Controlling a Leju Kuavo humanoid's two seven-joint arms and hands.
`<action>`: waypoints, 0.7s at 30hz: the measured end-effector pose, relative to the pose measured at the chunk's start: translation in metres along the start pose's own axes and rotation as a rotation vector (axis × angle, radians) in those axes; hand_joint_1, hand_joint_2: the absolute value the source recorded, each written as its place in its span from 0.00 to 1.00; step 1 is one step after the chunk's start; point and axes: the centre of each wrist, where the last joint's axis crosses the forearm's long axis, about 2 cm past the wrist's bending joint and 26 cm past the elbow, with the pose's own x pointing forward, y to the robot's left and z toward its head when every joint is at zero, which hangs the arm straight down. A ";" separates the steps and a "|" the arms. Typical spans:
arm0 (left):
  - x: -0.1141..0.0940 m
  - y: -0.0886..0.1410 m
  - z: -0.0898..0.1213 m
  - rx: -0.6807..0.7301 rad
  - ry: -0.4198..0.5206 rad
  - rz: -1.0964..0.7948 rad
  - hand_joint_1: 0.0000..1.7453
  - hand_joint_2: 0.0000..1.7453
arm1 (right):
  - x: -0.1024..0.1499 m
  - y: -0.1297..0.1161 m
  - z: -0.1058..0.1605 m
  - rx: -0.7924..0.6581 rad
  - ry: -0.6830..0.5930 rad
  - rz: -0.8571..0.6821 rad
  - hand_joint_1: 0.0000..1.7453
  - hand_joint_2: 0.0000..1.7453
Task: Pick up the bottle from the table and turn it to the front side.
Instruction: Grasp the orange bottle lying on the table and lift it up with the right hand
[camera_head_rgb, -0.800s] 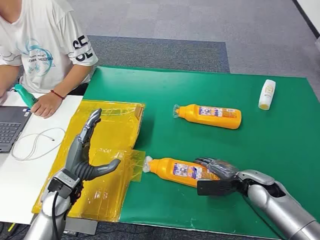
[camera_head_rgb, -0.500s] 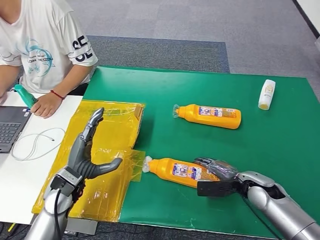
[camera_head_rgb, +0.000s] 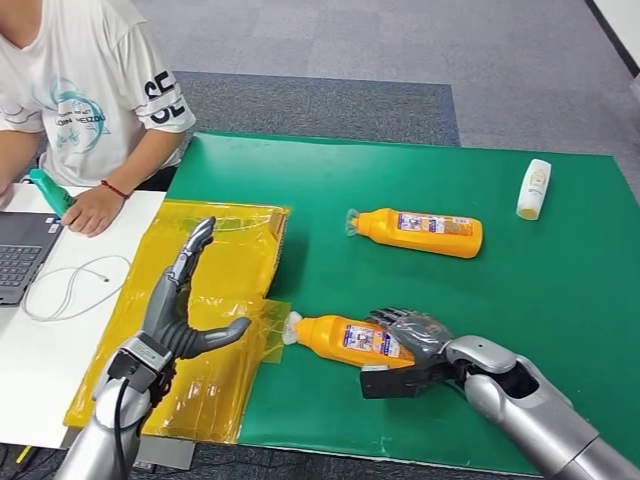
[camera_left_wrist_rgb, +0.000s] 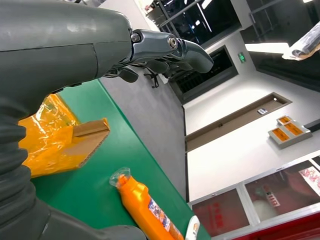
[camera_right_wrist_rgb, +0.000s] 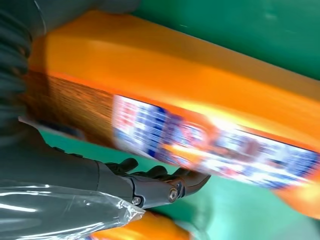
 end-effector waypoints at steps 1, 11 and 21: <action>0.000 0.000 0.000 0.000 0.002 0.000 0.00 1.00 | 0.003 -0.001 -0.002 -0.001 -0.003 0.011 0.00 1.00; 0.000 -0.002 0.004 -0.002 0.015 -0.002 0.00 1.00 | 0.023 -0.001 -0.014 0.007 -0.022 0.065 0.00 1.00; -0.001 -0.002 0.008 0.005 0.027 -0.006 0.00 1.00 | 0.026 -0.002 -0.019 0.013 -0.025 0.086 0.00 1.00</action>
